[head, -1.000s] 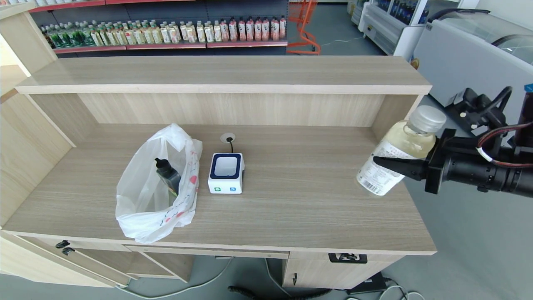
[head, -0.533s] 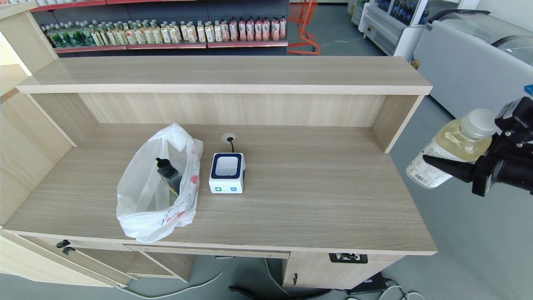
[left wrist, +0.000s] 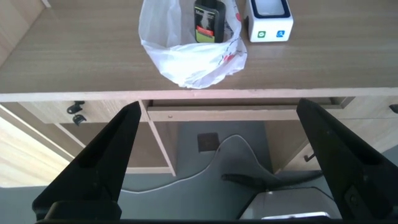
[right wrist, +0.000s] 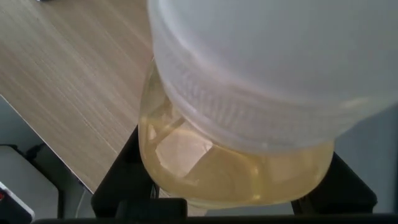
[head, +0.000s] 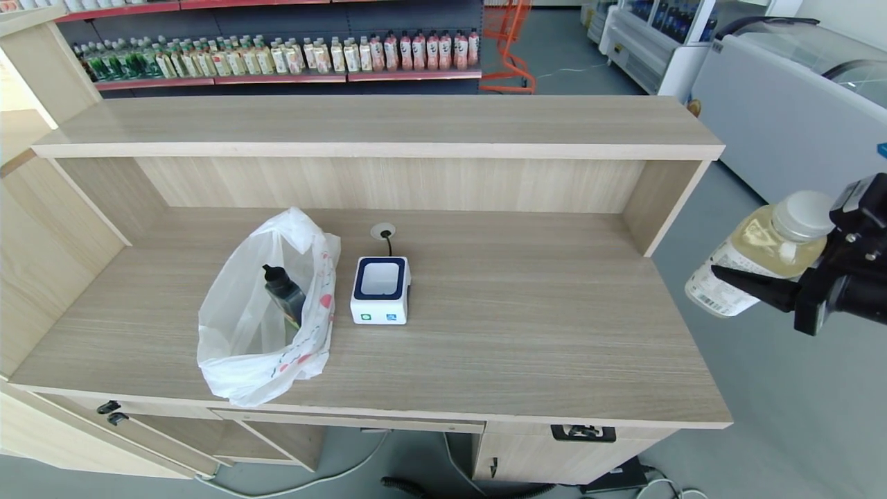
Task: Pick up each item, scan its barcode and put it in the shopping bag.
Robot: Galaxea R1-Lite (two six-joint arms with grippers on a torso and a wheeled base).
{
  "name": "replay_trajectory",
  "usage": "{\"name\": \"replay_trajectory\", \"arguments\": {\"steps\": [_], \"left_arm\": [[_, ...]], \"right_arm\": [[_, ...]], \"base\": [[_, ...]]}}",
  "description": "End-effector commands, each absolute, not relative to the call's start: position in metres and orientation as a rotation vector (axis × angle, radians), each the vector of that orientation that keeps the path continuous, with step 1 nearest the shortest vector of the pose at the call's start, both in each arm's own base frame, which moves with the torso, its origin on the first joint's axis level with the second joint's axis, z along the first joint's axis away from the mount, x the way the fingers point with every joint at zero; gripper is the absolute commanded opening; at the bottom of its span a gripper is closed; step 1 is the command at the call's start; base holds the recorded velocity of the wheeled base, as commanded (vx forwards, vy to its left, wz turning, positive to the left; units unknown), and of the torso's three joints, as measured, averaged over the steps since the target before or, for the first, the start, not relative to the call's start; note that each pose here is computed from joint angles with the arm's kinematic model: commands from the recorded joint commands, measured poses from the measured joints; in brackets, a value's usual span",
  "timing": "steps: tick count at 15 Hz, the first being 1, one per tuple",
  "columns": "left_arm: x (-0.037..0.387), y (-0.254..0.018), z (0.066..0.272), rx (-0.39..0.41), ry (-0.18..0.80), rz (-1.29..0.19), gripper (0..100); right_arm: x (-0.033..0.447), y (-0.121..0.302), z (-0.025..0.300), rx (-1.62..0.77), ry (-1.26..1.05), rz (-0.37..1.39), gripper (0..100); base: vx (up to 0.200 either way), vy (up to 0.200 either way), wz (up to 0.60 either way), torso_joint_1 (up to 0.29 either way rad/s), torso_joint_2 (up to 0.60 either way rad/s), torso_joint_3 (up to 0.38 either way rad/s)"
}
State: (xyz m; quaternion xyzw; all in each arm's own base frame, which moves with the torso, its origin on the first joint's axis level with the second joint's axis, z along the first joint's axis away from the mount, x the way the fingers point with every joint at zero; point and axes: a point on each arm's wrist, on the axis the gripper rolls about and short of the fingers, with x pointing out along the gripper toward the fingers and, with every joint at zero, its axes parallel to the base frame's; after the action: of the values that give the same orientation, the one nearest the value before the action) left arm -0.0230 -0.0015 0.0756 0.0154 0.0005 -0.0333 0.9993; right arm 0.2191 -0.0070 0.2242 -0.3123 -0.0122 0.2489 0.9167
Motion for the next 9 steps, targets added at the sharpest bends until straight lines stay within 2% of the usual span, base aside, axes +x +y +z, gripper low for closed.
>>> {"name": "replay_trajectory", "arguments": {"steps": [1,6,9], "left_arm": [[-0.023,-0.001,0.075,0.031,0.004,-0.068,100],[-0.023,-0.001,0.075,0.031,0.004,-0.068,100],[-0.023,-0.001,0.075,0.031,0.002,-0.068,100]], "right_arm": [[0.219,-0.005,0.223,-0.639,-0.026,0.532,0],[0.220,0.002,0.229,-0.639,-0.067,0.583,0],[0.220,0.013,0.230,-0.637,-0.110,0.684,0]], "base": [[0.000,0.200,0.00,0.002,0.01,0.002],[0.000,0.200,0.00,0.002,0.00,0.004],[0.000,0.200,0.00,-0.001,0.00,0.002]]}}
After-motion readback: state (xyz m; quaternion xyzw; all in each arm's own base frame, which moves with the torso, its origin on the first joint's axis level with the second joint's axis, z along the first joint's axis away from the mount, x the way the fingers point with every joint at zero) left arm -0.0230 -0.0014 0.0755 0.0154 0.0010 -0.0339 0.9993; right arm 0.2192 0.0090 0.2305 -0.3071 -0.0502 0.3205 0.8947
